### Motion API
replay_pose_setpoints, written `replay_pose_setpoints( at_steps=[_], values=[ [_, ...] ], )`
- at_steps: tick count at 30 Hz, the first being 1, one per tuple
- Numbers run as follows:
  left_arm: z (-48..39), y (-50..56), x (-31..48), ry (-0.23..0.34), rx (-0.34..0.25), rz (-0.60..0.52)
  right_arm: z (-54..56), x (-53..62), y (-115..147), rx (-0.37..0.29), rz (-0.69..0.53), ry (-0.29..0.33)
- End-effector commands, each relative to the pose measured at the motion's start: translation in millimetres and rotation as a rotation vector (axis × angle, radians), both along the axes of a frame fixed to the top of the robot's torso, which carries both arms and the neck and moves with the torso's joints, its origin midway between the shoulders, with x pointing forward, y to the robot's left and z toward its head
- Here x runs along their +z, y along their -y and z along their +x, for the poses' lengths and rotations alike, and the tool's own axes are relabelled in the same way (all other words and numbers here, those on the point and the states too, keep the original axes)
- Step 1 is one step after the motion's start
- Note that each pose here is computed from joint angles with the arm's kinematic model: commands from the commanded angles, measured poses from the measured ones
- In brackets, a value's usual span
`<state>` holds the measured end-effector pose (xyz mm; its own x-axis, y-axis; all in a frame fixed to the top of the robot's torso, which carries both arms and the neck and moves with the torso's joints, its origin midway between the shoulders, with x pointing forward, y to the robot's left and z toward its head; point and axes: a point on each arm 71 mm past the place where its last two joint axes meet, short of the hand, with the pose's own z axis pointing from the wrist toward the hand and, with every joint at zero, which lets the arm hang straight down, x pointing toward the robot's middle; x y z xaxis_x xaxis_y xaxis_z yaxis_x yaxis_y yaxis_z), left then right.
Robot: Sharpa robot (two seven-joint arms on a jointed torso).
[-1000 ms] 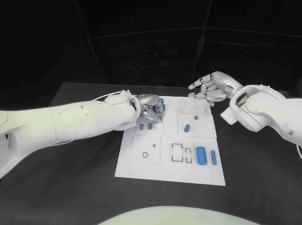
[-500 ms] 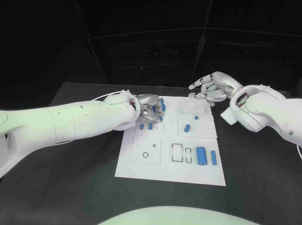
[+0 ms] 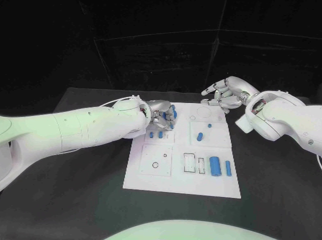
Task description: Assemble the parts on the task board
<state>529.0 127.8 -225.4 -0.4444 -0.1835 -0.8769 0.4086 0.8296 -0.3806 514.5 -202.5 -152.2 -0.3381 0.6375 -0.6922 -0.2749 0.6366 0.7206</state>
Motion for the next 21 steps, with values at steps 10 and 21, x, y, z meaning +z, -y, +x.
replay_pose_setpoints(
  at_steps=[10, 21],
  values=[
    [-4.1, 4.1, -7.6, -0.047, -0.015, 0.037, 0.0, 1.3, -1.6, 0.008, 0.0, 0.004],
    [-3.7, 4.9, -8.5, -0.055, -0.009, 0.048, -0.1, 1.3, -1.8, 0.008, 0.0, 0.004]
  ],
)
